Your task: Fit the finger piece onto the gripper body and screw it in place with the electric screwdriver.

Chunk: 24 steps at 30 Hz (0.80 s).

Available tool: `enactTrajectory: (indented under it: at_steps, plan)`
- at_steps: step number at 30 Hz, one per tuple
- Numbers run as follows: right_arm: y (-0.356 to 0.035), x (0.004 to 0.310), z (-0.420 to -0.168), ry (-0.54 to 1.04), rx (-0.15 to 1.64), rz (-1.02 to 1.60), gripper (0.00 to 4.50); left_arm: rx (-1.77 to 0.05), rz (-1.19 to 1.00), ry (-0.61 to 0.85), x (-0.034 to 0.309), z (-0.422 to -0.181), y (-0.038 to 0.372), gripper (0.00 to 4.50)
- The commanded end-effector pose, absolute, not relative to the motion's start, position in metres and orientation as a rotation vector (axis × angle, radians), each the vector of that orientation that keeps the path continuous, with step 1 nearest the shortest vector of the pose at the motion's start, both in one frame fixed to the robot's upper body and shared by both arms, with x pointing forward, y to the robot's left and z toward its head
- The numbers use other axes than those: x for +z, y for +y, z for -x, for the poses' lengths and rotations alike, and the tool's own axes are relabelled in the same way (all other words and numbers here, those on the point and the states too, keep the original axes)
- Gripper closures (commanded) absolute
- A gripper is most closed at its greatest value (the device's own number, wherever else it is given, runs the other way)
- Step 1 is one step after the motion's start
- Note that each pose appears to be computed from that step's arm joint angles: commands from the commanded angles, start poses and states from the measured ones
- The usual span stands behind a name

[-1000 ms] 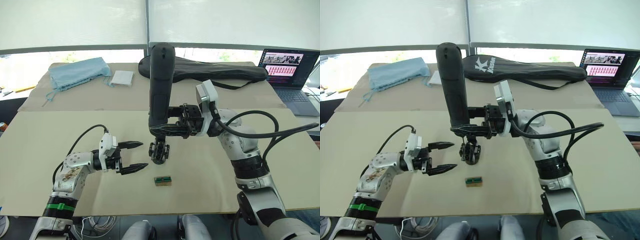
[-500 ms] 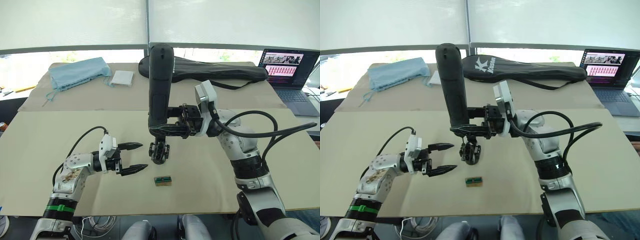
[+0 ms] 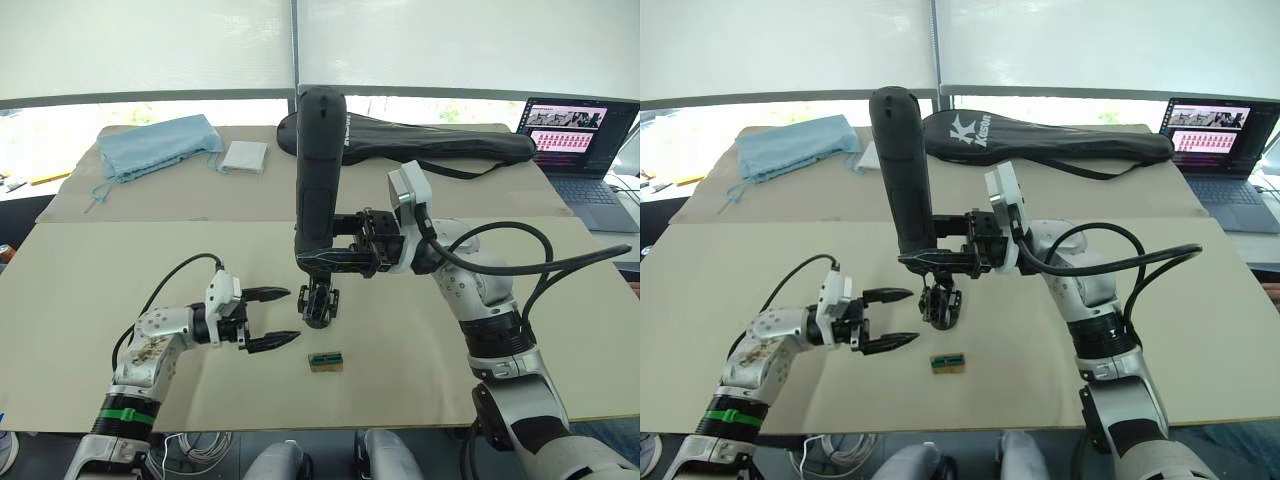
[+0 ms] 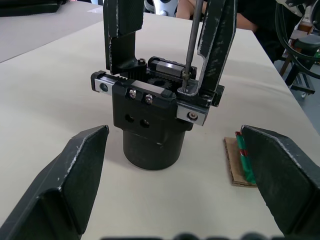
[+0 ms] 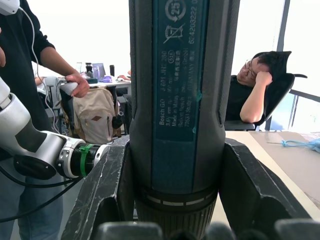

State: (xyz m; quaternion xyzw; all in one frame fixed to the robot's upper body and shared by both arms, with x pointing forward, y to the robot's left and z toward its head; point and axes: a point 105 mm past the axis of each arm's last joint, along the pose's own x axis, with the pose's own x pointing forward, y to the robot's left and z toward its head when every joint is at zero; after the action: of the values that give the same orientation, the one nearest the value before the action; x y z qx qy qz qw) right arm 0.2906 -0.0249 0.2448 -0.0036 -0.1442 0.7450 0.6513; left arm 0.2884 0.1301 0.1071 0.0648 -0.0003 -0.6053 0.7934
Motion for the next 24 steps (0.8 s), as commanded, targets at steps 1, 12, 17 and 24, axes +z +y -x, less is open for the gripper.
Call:
enactTrajectory:
  at_steps: [1, 12, 17, 24]
  plan:
    - [-0.024, 0.255, -0.286, -0.366, 1.713, 0.021, 2.58, -1.313, -0.163, -0.036, 0.113, -0.29, 0.125, 0.0]
    - [-0.024, 0.251, -0.289, -0.347, 1.705, 0.022, 2.58, -1.331, -0.207, -0.057, 0.113, -0.294, 0.119, 0.0]
    - [-0.024, 0.251, -0.289, -0.347, 1.707, 0.023, 2.58, -1.326, -0.267, -0.021, 0.101, -0.298, 0.118, 0.0]
    - [-0.023, 0.252, -0.288, -0.353, 1.711, 0.029, 2.58, -1.308, -0.303, 0.01, 0.085, -0.305, 0.109, 0.0]
